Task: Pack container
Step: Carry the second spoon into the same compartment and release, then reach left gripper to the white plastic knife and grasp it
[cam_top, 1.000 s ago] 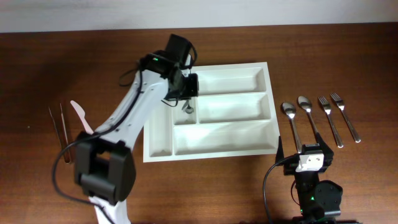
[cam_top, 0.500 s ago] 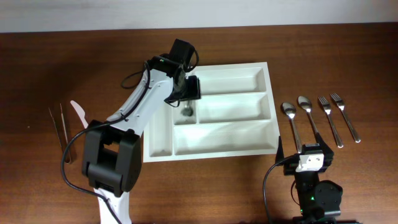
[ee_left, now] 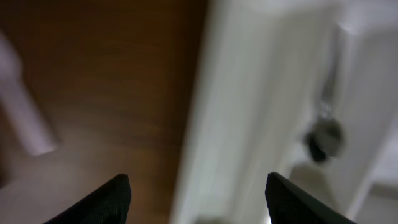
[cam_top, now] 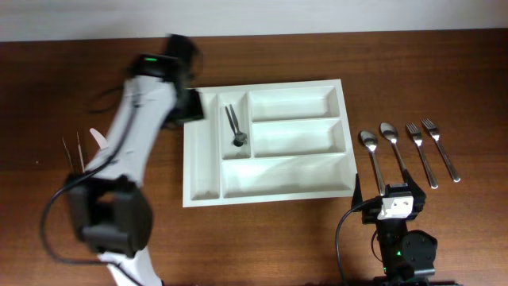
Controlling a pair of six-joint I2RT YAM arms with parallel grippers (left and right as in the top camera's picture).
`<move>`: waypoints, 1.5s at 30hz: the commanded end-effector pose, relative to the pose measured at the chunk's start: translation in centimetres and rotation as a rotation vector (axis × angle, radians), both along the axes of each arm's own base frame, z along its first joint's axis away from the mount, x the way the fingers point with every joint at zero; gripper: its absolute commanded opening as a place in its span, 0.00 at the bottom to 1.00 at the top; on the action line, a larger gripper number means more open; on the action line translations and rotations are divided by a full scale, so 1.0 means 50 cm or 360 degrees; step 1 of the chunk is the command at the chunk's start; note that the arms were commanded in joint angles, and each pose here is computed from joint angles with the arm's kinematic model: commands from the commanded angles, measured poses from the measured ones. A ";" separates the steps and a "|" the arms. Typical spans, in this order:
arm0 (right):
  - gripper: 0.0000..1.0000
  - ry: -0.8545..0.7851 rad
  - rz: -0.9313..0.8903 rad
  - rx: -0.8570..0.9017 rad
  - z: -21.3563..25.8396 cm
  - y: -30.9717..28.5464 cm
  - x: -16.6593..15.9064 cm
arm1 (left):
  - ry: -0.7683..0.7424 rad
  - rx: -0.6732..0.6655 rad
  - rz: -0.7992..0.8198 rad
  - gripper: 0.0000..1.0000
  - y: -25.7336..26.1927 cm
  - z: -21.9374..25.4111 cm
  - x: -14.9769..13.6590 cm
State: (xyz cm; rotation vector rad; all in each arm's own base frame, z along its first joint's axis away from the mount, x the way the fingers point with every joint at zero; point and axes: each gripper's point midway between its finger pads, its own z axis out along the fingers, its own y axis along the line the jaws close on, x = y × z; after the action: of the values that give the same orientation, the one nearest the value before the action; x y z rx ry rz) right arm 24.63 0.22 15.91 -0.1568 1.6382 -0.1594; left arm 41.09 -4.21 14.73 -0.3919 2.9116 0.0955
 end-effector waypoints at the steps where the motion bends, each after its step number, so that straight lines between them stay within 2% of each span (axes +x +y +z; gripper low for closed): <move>1: 0.99 0.0006 0.0015 -0.0010 -0.006 0.004 0.000 | -0.0118 0.0088 0.0170 0.71 0.106 0.075 -0.008; 5: 0.99 0.0006 0.0015 -0.0010 -0.006 0.004 0.000 | -0.0061 0.0097 0.0360 0.71 0.200 0.060 -0.029; 12: 0.99 0.0005 0.0015 -0.0010 -0.005 0.004 0.000 | -0.0023 0.0100 0.0576 0.71 0.307 0.010 -0.054; 17: 0.99 0.0006 0.0015 -0.0010 -0.006 0.004 0.000 | 0.0004 0.0089 0.0585 0.70 0.351 -0.051 -0.070; 22: 0.99 0.0006 0.0015 -0.0010 -0.006 0.004 0.000 | 0.0020 0.0016 0.0511 0.70 0.361 -0.109 -0.081; 33: 0.99 0.0005 0.0015 -0.0010 -0.005 0.004 0.000 | 0.0011 0.0010 0.0499 0.71 0.356 -0.198 -0.095; 45: 0.99 0.0005 0.0015 -0.0010 -0.005 0.004 0.000 | -0.0126 0.0053 0.0389 0.69 0.365 -0.236 -0.067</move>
State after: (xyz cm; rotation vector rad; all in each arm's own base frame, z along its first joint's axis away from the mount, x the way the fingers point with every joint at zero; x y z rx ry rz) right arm 24.63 0.21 15.90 -0.1562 1.6387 -0.1594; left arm 38.10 14.20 3.84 -0.7907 2.7401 0.1651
